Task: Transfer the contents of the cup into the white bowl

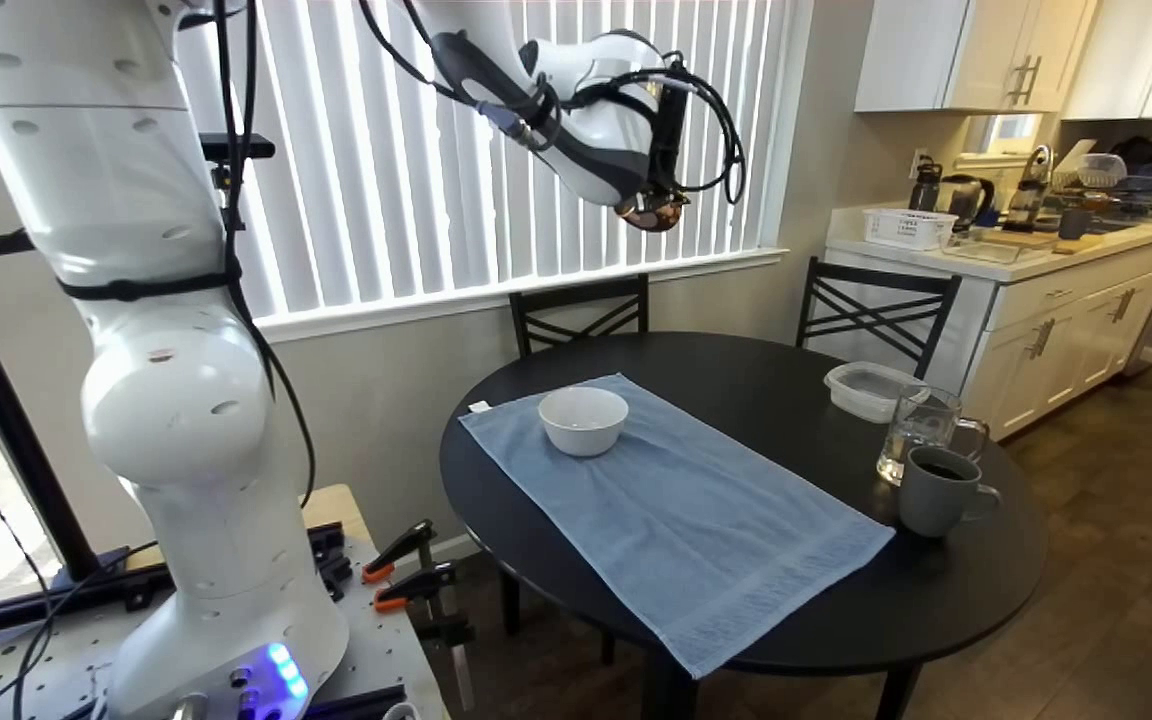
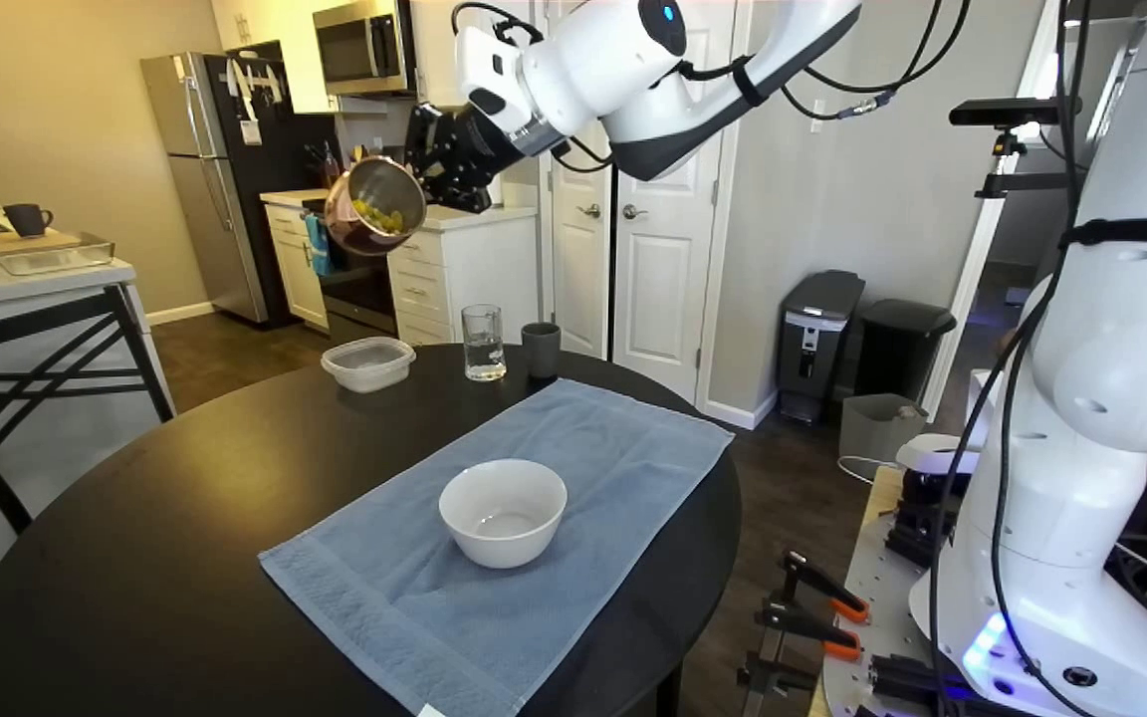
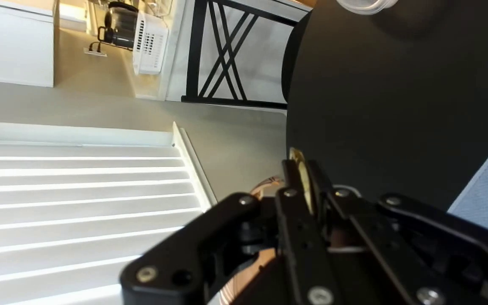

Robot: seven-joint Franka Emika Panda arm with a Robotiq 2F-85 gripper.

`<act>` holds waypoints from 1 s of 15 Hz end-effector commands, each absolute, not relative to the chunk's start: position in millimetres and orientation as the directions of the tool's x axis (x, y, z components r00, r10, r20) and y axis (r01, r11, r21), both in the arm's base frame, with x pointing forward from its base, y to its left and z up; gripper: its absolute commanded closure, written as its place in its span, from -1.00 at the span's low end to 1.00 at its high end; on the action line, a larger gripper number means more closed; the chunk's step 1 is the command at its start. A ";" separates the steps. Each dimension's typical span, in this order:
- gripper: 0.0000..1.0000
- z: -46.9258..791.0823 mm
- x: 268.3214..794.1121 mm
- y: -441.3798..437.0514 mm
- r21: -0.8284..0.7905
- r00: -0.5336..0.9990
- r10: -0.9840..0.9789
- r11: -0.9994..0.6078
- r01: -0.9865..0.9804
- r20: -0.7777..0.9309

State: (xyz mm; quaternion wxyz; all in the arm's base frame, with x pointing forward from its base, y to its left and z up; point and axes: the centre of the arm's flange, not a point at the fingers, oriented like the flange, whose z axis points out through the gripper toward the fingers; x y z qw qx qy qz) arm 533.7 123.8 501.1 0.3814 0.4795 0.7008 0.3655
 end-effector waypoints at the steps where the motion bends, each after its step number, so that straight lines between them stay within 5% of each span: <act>1: 0.95 452.2 515.7 118.6 0.828 -0.317 0.944 0.247 0.504 -0.089; 6: 0.95 397.5 499.1 110.8 0.777 -0.310 0.948 0.246 0.579 -0.070; 15: 0.95 446.6 491.1 121.5 0.870 -0.273 0.903 0.405 0.283 -0.331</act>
